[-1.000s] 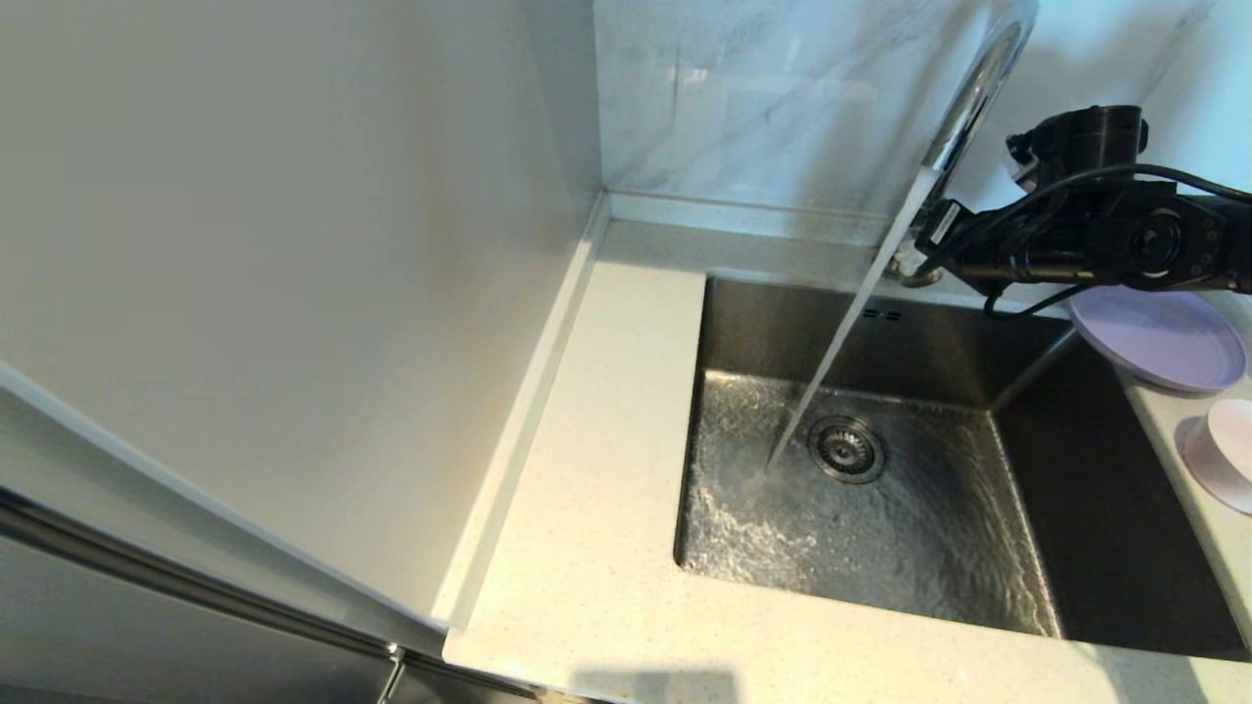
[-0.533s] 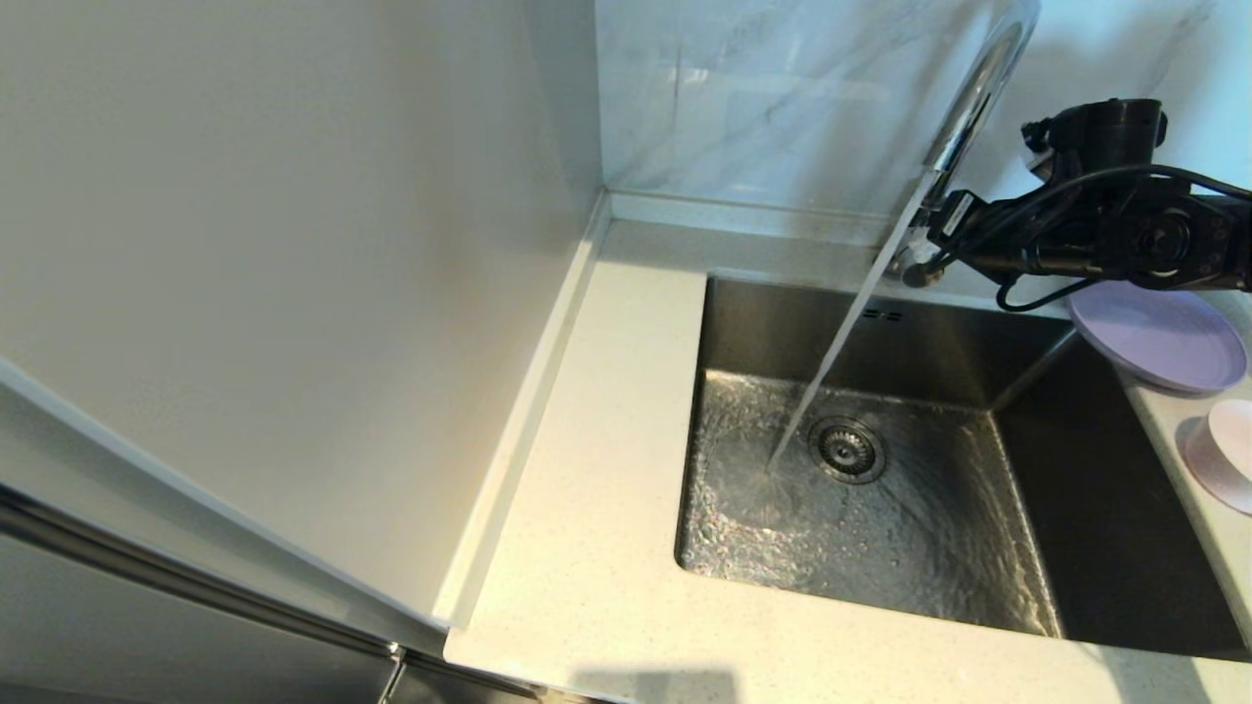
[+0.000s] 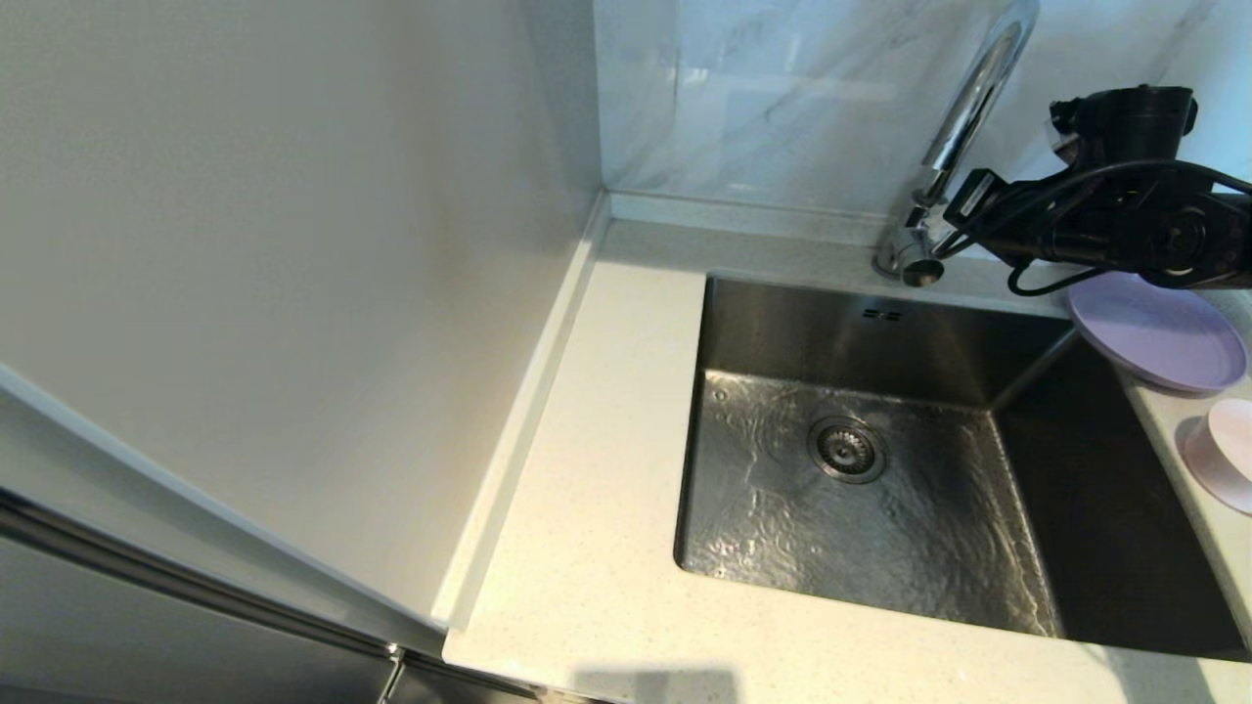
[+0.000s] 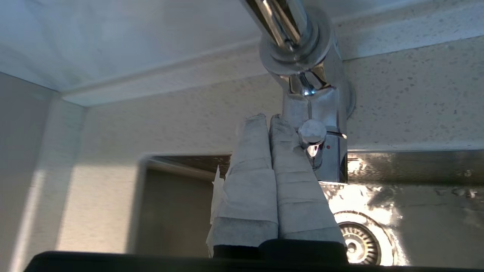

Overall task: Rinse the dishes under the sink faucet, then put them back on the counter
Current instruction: Turn off the faucet

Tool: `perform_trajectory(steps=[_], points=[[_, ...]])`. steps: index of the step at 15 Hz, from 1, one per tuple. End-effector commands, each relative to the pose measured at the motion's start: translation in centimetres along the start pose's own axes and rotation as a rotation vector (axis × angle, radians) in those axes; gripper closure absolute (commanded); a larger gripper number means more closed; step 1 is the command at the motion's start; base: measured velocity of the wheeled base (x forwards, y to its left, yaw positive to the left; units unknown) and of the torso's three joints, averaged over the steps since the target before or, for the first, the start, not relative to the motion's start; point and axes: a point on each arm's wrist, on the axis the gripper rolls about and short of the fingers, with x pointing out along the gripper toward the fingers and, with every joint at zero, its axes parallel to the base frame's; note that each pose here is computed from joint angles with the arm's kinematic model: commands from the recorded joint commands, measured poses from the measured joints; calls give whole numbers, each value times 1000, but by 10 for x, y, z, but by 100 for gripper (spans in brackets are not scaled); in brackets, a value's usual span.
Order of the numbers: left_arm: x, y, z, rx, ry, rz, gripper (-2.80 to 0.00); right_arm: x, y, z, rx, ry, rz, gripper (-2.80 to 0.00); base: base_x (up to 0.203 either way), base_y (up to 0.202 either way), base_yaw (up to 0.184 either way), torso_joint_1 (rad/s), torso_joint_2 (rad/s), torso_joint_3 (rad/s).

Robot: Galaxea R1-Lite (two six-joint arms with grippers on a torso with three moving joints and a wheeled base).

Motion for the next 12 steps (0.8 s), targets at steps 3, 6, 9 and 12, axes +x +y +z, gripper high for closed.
perform_trajectory(steps=[3,6,9,12], points=[[0,0,0,0,0,-1,0,-26,15,23,64,-21,103,0,0,0,0,0,0,0],[0,0,0,0,0,1,0,-51,20,29,73,30,195,0,0,0,0,0,0,0],[0,0,0,0,0,1,0,-78,18,28,11,37,181,0,0,0,0,0,0,0],[0,0,0,0,0,1,0,-106,-5,18,-193,55,86,0,0,0,0,0,0,0]])
